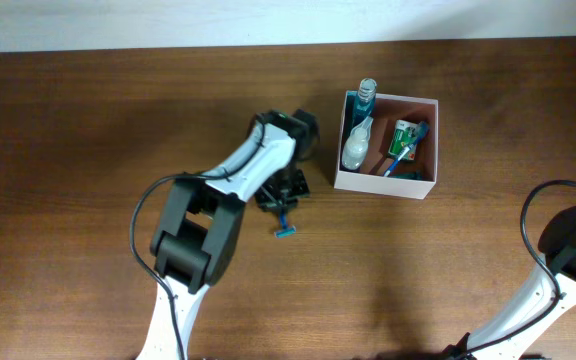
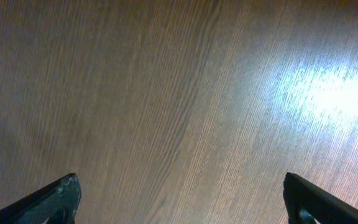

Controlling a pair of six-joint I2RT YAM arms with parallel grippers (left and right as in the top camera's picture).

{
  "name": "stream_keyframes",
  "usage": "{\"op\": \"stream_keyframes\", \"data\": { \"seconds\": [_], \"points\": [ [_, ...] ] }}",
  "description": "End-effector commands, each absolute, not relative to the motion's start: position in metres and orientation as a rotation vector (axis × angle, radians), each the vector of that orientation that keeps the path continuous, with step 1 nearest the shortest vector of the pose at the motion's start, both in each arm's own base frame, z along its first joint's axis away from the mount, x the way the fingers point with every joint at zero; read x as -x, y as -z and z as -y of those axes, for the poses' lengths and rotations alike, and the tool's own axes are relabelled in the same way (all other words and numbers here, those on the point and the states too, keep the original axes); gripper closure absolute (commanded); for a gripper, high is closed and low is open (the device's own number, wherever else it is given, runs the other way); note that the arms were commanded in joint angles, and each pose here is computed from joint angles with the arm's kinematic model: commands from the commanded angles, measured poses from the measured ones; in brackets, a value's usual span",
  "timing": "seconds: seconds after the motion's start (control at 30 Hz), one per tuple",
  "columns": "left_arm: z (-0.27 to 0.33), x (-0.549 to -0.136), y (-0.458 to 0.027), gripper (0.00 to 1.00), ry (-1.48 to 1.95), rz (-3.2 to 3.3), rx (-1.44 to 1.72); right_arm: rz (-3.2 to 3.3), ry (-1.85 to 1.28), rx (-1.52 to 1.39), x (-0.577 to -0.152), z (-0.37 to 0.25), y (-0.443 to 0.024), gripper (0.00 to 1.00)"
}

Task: Pack container
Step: 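Lift the razor and carry it over the pink box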

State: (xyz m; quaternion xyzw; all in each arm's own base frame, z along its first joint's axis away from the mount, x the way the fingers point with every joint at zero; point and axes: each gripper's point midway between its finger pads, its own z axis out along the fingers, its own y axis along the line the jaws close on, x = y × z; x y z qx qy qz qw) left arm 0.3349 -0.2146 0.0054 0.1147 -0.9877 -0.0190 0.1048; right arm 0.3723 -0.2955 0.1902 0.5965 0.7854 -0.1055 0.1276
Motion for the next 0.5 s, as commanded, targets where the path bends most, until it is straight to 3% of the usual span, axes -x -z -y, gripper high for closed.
{"op": "stream_keyframes", "data": {
  "seconds": [0.0, 0.23, 0.33, 0.47],
  "points": [
    [0.191, -0.375, -0.038, 0.99, 0.063, 3.001, -0.294, -2.284, 0.341, -1.739, -0.370, 0.299, -0.188, 0.01],
    [0.170, -0.437, -0.158, 0.99, 0.100, 3.315, -0.253, -2.284, 0.341, -1.739, -0.370, 0.299, -0.188, 0.01],
    [0.182, -0.464, -0.252, 0.99, -0.132, 3.600, -0.245, -2.284, 0.341, -1.739, -0.370, 0.299, -0.188, 0.01],
    [0.210, -0.474, -0.334, 0.99, -0.474, 3.845, -0.226, -2.283, 0.341, -1.739, -0.370, 0.299, -0.188, 0.01]
  ]
}}
